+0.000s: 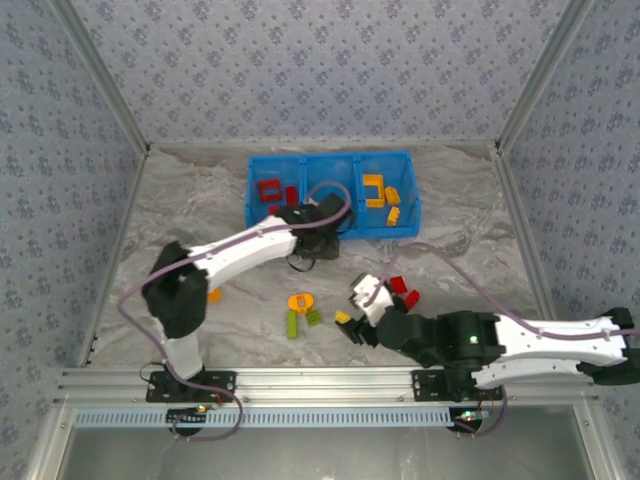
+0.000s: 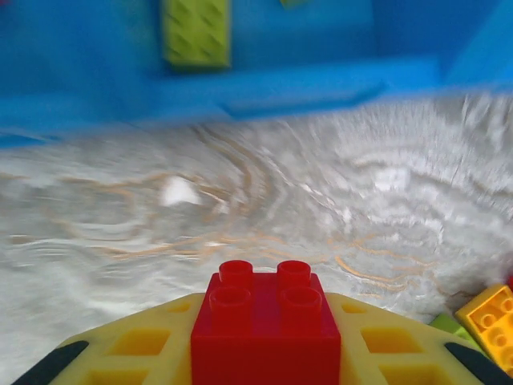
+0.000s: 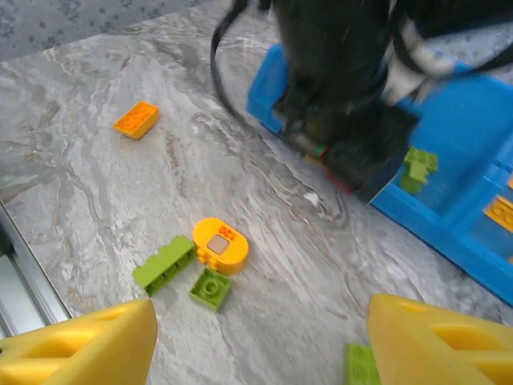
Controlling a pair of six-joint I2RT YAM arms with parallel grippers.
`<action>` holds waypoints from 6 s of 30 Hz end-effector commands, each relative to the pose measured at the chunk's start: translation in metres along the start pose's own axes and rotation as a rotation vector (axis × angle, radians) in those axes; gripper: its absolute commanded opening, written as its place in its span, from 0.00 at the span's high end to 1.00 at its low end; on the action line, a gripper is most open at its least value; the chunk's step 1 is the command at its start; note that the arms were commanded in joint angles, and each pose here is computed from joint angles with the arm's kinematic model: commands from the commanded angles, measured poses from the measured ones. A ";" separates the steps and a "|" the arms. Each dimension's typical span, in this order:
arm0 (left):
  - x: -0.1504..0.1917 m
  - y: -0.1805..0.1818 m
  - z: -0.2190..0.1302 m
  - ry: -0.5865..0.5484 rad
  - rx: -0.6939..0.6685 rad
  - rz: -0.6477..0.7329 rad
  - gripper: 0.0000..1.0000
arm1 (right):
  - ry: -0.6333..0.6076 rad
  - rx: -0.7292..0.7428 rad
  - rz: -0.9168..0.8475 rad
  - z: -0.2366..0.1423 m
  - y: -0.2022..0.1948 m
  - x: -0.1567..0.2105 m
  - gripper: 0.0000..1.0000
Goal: Sort the legos into containers by color
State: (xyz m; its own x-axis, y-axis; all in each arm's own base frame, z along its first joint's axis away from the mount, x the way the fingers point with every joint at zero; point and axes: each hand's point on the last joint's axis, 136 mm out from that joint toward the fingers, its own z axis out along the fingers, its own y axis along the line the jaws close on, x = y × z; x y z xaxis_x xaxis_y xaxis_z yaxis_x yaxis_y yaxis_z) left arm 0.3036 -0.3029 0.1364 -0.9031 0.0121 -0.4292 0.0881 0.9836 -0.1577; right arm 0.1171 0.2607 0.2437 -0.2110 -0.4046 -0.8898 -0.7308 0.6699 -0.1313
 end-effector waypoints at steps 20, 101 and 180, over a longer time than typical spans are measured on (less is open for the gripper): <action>-0.134 0.142 0.044 -0.020 -0.215 -0.148 0.63 | -0.206 0.184 0.112 0.113 -0.017 -0.083 0.26; 0.151 0.292 -0.268 -0.445 -0.122 -0.507 0.35 | 0.446 -0.035 0.270 0.371 0.152 0.026 0.19; 0.038 -0.172 -0.145 -0.418 0.157 0.470 0.33 | 0.573 0.426 0.818 0.210 -0.307 0.112 0.44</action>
State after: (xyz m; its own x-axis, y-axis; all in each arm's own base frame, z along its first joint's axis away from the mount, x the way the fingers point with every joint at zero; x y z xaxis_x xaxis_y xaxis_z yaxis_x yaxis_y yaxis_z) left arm 0.1933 -0.4550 0.2614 -0.5395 0.3262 -0.7762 0.5328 0.8461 -0.0147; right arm 0.4525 0.1418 0.0735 -0.8935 0.1018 -0.4374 0.0342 0.9866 0.1598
